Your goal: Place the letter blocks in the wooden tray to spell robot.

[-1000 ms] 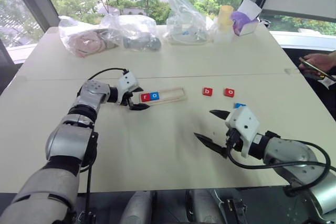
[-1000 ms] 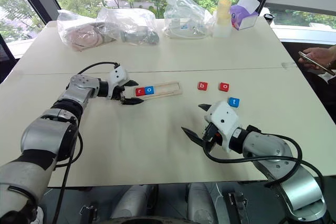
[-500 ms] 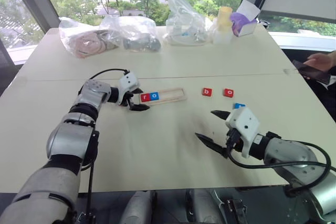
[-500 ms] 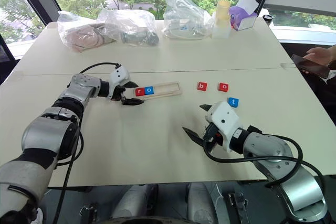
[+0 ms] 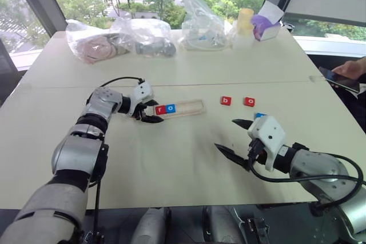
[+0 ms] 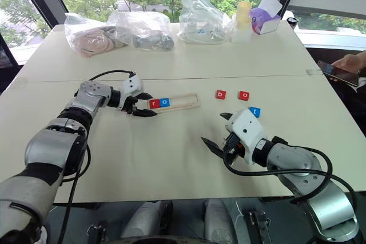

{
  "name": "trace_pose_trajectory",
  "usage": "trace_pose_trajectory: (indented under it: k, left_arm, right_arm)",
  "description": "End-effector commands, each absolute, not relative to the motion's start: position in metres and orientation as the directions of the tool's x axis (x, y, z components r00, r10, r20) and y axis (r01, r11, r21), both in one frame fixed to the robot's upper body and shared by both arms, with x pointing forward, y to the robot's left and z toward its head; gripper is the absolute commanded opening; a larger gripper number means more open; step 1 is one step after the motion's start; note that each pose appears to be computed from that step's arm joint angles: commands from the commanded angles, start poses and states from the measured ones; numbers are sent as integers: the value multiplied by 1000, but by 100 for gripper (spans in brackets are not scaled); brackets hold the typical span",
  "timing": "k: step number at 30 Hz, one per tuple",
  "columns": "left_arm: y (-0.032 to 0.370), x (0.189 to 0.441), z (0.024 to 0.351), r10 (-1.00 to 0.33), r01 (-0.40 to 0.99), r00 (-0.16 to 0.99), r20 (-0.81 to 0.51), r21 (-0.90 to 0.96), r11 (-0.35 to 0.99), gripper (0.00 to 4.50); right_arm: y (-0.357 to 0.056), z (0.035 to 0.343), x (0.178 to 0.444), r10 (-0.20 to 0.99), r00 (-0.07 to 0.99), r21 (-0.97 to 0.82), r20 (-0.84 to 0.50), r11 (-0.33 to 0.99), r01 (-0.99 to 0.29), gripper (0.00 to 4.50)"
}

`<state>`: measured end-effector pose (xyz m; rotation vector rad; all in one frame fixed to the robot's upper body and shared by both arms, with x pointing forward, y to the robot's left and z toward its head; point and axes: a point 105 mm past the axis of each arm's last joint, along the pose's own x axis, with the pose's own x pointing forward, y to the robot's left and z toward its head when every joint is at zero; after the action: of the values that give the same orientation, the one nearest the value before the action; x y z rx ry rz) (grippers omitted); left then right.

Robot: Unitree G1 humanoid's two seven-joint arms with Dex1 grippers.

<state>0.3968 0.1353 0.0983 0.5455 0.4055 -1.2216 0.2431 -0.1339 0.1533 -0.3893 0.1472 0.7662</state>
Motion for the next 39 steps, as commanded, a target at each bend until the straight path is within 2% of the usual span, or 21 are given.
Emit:
trace_pose_trajectory:
  k: [1,9,17,23,34,39]
  left_arm:
    - [125,372,67,-780,992,126,-613,62,112,318]
    - [103,352,56,-809,997,12,-588,67,-34,318]
    - [88,337,51,-805,992,37,-593,118,-41,318]
    - [75,309,50,-790,991,30,-612,121,-57,318]
    - [61,277,49,-779,995,102,-619,54,87,318]
    - [65,276,44,-761,980,183,-622,57,189,318]
  right_arm:
    - [-128,165,242,658,717,-337,-228,638,-692,450]
    - [-130,166,249,650,730,-356,-214,644,-678,450]
    - [-131,167,256,648,735,-365,-202,646,-670,450]
    - [-131,167,259,652,732,-370,-198,642,-672,450]
    - [-131,168,258,658,728,-371,-196,637,-676,450]
    - [-131,168,258,660,725,-370,-197,635,-678,450]
